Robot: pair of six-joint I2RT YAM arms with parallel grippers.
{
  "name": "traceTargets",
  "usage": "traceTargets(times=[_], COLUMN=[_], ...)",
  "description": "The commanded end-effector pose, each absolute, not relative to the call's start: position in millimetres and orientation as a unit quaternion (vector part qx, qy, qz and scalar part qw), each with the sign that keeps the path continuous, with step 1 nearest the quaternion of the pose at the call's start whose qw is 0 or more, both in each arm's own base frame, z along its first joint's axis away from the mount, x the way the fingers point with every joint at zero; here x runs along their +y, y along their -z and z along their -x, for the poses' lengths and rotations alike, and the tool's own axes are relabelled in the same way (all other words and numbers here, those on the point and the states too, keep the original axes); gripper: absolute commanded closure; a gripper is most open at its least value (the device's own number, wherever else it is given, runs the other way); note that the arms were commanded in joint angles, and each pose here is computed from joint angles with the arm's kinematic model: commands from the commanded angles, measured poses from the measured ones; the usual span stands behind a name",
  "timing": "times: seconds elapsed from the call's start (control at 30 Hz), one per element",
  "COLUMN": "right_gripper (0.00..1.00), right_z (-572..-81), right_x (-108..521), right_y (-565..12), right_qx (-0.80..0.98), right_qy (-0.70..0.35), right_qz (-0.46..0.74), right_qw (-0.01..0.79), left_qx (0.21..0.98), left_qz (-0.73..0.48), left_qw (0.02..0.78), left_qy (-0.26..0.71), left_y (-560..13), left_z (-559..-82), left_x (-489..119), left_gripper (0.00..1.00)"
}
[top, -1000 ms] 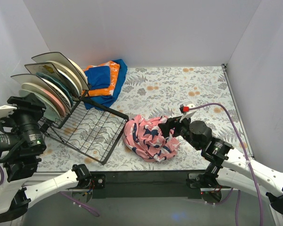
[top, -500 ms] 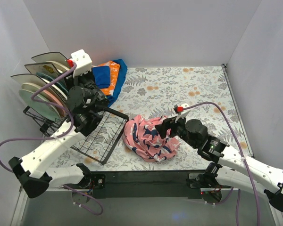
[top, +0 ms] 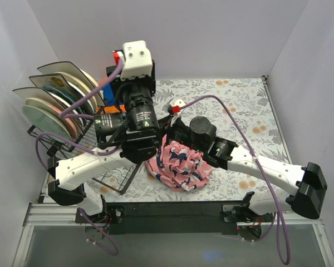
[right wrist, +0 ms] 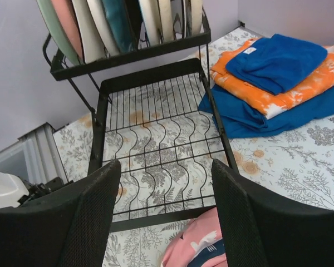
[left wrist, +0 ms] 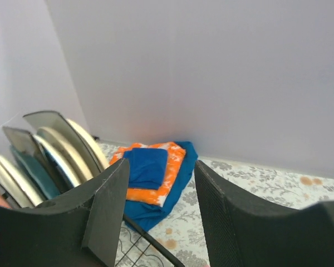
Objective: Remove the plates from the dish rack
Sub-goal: Unload the plate from the dish rack.
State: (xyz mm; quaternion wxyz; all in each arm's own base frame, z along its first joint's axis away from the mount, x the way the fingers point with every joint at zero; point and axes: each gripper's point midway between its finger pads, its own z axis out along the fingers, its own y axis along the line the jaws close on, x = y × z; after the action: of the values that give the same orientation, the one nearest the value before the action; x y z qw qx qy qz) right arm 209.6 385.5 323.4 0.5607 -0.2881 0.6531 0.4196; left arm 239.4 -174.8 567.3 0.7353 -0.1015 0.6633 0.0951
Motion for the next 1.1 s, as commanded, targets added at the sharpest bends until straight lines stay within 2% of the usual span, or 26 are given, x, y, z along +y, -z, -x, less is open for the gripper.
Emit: traceTargets(times=[0.0, 0.03, 0.07, 0.13, 0.17, 0.2, 0.27, 0.4, 0.5, 0.8, 0.9, 0.97, 1.0, 1.07], right_gripper=[0.28, 0.28, 0.28, 0.28, 0.27, 0.26, 0.25, 0.27, 0.31, 0.39, 0.42, 0.43, 0.43, 0.44], right_z=[-216.8, -219.9, -221.0, -219.4, -216.2, -214.7, -213.0, -212.5, -212.7, -205.7, -197.5, -190.0, -189.1, -179.1], right_x=[403.2, 405.2, 405.8, 409.3, 411.3, 411.9, 411.4, 418.0, 442.4, 525.1, 552.0, 565.9, 580.1, 594.9], right_y=[-338.0, -332.8, -330.7, -327.1, -327.1, -326.3, -327.0, -332.7, -337.0, -382.2, -380.3, -399.4, -386.3, -406.0], right_qx=[0.616, 0.622, 0.624, 0.622, 0.617, 0.615, 0.61, 0.602, 0.598, 0.554, 0.544, 0.523, 0.525, 0.503], right_qy=[-0.429, -0.425, -0.424, -0.428, -0.432, -0.433, -0.432, -0.431, -0.423, -0.414, -0.422, -0.428, -0.425, -0.437], right_qz=[0.291, 0.288, 0.285, 0.292, 0.302, 0.308, 0.316, 0.32, 0.326, 0.325, 0.338, 0.34, 0.35, 0.349], right_qw=[0.593, 0.592, 0.591, 0.587, 0.584, 0.583, 0.585, 0.591, 0.598, 0.645, 0.641, 0.654, 0.649, 0.66], left_qx=[0.602, 0.586, 0.551, 0.534, 0.528, 0.499, 0.482, 0.544, 0.589, 0.583, 0.587, 0.588, 0.592, 0.595], left_qz=[0.074, 0.078, 0.103, 0.008, 0.009, -0.072, -0.067, -0.118, -0.106, -0.073, -0.052, -0.046, -0.032, -0.021], left_qw=[0.792, 0.805, 0.828, 0.841, 0.825, 0.83, 0.833, 0.792, 0.756, 0.751, 0.757, 0.762, 0.763, 0.767], left_qy=[-0.063, -0.047, 0.022, 0.081, 0.202, 0.239, 0.265, 0.25, 0.265, 0.302, 0.284, 0.268, 0.257, 0.239], left_y=[-598.6, -603.6, -615.5, -622.3, -625.6, -631.4, -636.5, -610.8, -609.1, -623.6, -623.9, -624.3, -624.9, -625.8], left_z=[-226.8, -225.4, -219.7, -214.9, -206.0, -189.4, -183.2, -187.2, -187.0, -171.7, -174.2, -176.3, -178.9, -181.8], left_x=[-176.7, -174.8, -164.1, -191.2, -211.5, -219.1, -215.2, -236.4, -236.6, -181.3, -160.4, -151.9, -145.3, -137.1], left_gripper=[0.5, 0.45, 0.42, 0.35, 0.33, 0.27, 0.26, 0.25, 0.25, 0.25, 0.26, 0.26, 0.26, 0.26])
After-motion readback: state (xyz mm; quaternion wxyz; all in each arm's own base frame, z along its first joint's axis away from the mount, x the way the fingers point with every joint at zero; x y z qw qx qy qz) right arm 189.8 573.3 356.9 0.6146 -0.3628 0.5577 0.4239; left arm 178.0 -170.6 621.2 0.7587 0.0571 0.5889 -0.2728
